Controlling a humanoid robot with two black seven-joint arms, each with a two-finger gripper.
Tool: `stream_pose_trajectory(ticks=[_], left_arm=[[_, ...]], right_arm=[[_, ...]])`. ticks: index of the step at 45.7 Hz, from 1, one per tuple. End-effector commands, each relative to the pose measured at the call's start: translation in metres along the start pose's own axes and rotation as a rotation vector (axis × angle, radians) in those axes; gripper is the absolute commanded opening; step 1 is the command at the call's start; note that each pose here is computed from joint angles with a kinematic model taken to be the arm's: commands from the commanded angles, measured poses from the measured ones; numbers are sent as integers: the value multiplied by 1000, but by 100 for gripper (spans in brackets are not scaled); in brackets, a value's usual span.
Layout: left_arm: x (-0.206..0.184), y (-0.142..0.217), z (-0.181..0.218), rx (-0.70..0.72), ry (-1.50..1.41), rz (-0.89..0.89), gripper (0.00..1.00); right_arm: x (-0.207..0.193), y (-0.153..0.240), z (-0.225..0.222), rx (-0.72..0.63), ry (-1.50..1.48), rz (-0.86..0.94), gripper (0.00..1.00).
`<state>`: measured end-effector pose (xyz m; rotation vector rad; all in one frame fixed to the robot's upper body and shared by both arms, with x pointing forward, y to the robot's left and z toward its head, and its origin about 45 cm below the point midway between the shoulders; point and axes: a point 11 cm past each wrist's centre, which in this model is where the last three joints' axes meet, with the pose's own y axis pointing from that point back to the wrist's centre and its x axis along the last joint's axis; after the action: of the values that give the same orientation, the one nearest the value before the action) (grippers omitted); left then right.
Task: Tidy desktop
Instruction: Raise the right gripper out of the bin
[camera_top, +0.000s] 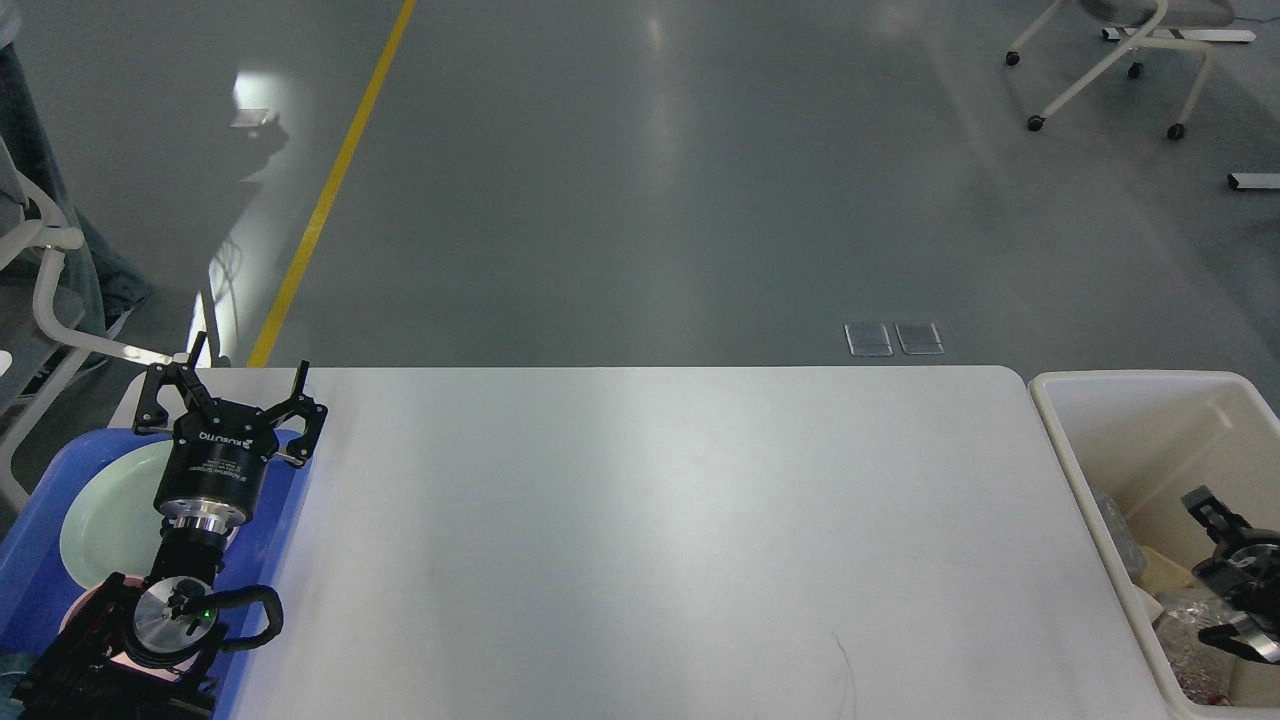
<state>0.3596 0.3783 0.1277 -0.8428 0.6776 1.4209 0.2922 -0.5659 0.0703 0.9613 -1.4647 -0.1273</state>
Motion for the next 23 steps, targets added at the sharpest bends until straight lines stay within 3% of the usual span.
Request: stream_pose_trajectory(ticks=[1,12,23], left_arm=[[0,0,0,0,0,0,97],[0,0,0,0,0,0,97],[0,0,0,0,0,0,97]], right_arm=[[26,5,-48,80,-294,8,100],[54,19,-110,173,-932,-87,100],[66,65,-179,381,-1088,-327,100]])
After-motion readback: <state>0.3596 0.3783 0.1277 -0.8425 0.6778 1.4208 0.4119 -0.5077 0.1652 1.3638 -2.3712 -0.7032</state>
